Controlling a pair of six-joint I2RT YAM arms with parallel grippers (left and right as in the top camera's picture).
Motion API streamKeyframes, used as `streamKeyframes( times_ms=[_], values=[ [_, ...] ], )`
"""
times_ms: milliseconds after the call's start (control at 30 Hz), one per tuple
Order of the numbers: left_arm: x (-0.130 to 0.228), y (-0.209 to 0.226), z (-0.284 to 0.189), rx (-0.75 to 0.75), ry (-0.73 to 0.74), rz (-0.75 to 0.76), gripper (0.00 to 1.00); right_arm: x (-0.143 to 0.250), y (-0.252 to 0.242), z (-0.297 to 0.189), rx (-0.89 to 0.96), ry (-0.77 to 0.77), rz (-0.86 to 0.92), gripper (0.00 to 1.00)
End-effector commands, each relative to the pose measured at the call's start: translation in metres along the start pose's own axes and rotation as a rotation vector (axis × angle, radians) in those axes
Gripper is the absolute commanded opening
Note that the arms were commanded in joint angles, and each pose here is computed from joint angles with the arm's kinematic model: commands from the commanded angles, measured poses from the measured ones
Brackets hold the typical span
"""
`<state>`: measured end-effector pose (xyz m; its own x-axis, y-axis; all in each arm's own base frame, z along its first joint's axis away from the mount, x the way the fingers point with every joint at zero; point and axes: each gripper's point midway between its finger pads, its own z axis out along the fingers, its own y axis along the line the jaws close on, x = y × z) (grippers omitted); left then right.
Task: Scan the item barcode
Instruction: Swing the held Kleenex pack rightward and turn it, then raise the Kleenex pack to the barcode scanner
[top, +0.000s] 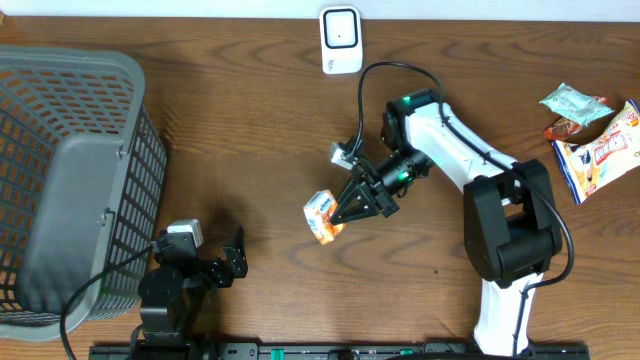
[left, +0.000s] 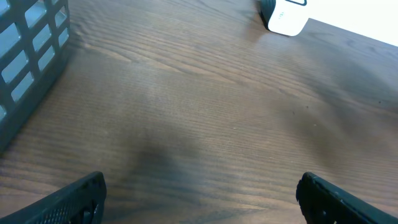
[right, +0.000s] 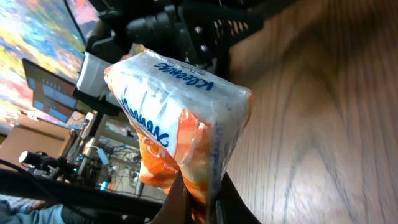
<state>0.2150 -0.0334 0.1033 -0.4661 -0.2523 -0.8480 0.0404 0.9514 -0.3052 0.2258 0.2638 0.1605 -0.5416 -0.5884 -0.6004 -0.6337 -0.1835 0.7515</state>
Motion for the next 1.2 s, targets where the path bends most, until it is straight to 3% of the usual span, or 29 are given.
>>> streamKeyframes(
  times_ms=[0, 367, 500, 667, 833, 1167],
  values=[
    [0.01, 0.001, 0.002, 0.003, 0.03, -0.012, 0.98, 0.003, 0.002, -0.012, 0.038, 0.017, 0.037, 0.01],
    [0.01, 0.001, 0.002, 0.003, 0.03, -0.012, 0.98, 0.012, -0.045, -0.056, 0.222, -0.007, 0.017, 0.02],
    [0.01, 0.001, 0.002, 0.003, 0.03, -0.012, 0.98, 0.017, -0.098, -0.079, 0.446, 0.025, 0.166, 0.01],
    [0.01, 0.001, 0.002, 0.003, 0.03, -0.012, 0.98, 0.023, -0.167, -0.127, 0.886, 0.067, 0.367, 0.01],
    [0.01, 0.001, 0.002, 0.003, 0.03, -0.012, 0.98, 0.025, -0.182, -0.149, 1.081, 0.156, 0.347, 0.01],
    [0.01, 0.001, 0.002, 0.003, 0.03, -0.012, 0.98, -0.012, -0.207, -0.174, 1.358, 0.163, 0.197, 0.01]
  ],
)
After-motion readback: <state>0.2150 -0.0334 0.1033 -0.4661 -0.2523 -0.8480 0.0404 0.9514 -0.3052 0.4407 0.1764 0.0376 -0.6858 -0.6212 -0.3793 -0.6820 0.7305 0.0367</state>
